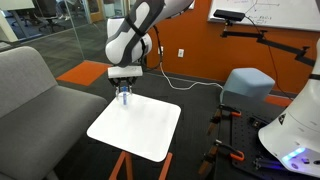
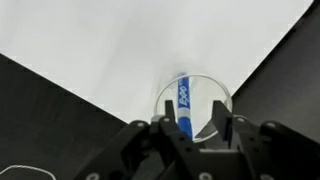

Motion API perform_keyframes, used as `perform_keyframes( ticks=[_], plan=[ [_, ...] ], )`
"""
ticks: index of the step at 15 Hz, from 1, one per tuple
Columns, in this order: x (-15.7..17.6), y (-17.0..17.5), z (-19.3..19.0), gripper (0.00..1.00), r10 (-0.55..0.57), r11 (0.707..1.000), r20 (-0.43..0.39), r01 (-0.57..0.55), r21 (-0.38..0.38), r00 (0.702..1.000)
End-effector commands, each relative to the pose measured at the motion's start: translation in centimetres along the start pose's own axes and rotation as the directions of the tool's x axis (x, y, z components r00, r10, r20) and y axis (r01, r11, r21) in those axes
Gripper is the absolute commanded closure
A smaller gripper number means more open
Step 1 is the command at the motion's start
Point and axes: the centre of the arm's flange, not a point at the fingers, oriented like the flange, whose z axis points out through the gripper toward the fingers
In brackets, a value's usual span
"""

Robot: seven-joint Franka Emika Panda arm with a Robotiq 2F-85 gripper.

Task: Take the blue marker out of the glass and put it on the table

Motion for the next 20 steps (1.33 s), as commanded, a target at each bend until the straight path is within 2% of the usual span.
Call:
perform_keyframes(
  ticks=[1,8,16,18,19,20],
  plan=[
    [0.8,-0.4,0.7,0.56,0.039,0.999,0.015,-0.039,-0.002,0.999],
    [1.5,-0.4,2.5,0.53,0.055,0.999,0.028,-0.055,-0.001,0.998],
    [2.1,-0.8,3.7,0.62,0.050,0.999,0.008,-0.050,-0.011,0.999],
    [2.2,-0.9,3.9,0.65,0.047,0.999,0.000,-0.047,-0.022,0.999],
    [2.2,-0.8,3.9,0.69,0.045,0.999,-0.002,-0.045,-0.025,0.999],
    [2.3,-0.8,4.0,0.77,0.044,0.999,-0.002,-0.044,-0.027,0.999]
  ],
)
